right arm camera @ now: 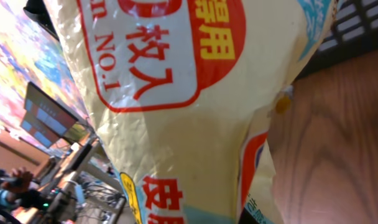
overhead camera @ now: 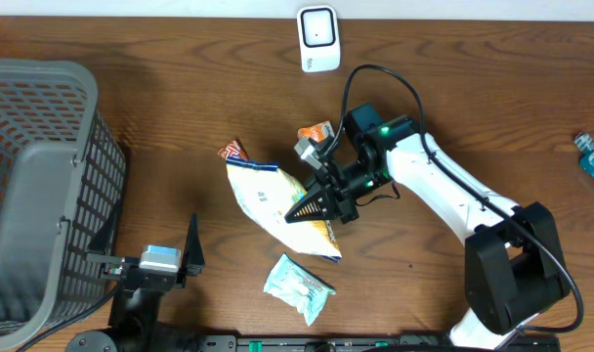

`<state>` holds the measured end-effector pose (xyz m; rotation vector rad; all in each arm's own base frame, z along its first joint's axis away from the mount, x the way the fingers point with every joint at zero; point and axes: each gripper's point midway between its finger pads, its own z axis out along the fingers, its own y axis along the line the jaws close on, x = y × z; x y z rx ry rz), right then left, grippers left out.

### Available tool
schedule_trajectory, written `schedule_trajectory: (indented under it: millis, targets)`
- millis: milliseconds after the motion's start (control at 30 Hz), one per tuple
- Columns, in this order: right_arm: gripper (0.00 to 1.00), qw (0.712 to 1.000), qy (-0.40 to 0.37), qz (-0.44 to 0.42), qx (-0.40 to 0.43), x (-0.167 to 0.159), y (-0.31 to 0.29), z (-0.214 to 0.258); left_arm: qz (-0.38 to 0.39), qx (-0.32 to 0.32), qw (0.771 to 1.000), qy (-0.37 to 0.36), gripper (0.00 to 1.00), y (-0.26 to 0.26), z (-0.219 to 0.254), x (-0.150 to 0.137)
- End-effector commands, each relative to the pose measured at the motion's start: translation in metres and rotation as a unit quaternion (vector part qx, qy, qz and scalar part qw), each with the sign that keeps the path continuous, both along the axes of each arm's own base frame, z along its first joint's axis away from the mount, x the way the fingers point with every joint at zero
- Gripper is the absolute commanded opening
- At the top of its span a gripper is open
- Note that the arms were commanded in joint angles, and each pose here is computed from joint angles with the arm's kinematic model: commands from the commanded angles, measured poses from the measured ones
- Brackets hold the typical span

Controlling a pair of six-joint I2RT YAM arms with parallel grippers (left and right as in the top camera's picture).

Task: Scan the item barcode
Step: 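Lift the white wipes pack and drag it toward table centre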

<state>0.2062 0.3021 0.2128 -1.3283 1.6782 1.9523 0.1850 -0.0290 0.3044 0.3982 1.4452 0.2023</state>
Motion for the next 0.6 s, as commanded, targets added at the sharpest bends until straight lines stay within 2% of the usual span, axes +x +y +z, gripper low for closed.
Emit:
schedule_trajectory:
  millis: [0, 567]
  targets:
    - [0.01, 1.000, 0.016, 0.002, 0.018, -0.005, 0.001, 0.008, 0.004, 0.001, 1.000, -0.006, 1.00, 0.002, 0.003, -0.001]
    - [0.02, 0.987, 0.066, 0.014, -0.143, -0.022, -0.011, -0.030, 0.004, 0.001, 1.000, -0.006, 1.00, 0.002, 0.003, -0.001]
